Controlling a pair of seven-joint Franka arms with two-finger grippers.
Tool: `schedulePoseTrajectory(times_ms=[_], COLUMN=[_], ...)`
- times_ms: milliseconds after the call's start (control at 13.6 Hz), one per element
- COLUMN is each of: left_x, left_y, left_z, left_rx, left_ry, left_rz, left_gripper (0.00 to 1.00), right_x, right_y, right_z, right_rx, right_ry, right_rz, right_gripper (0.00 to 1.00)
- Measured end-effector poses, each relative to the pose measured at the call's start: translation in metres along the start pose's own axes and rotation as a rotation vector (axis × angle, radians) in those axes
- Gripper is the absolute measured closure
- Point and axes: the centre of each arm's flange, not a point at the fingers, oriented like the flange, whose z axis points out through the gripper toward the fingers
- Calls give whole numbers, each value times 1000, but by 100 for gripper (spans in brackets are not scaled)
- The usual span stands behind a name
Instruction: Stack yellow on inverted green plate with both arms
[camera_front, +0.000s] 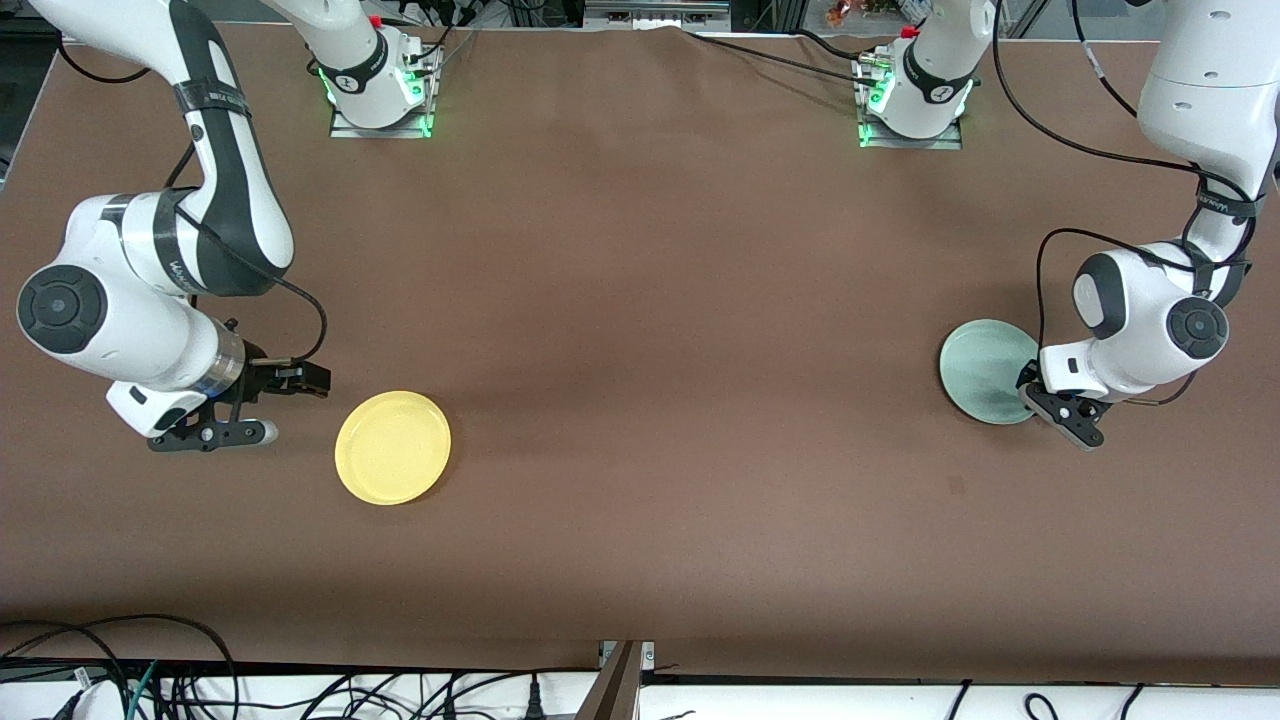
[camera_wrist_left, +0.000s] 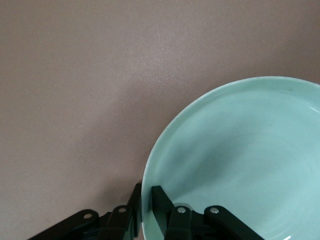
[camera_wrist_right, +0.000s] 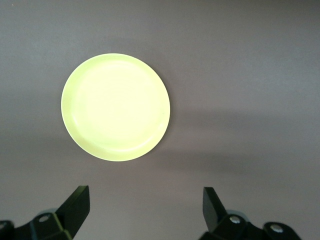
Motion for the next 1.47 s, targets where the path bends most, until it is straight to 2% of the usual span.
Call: schedulePoseTrajectory(times_ms=[147, 440, 806, 1026, 1173, 1319, 1466], left_x=[15, 58, 131, 189, 233, 271, 299], left_y=[1, 4, 26, 71, 128, 193, 255], left_z=[-18, -77, -156, -206, -226, -239, -245], left_rx=[-15, -49, -45, 61, 110, 224, 347], left_ry=[0, -49, -105, -184, -214, -249, -256], left_rz=[21, 107, 176, 143, 99, 79, 51], left_gripper=[91, 91, 91, 91, 91, 91, 91], right_x=[0, 3, 28, 34, 33, 31, 31], right_y=[0, 8, 15, 15, 17, 24, 29], right_z=[-2, 6, 101, 142, 154, 171, 187], right_rx=[1, 13, 1, -2, -2, 8, 27], right_ry=[2, 15, 58, 72, 57, 36, 34], right_rz=[1, 19, 38, 42, 47, 69, 94], right_gripper=[0, 0, 0, 0, 0, 0, 0])
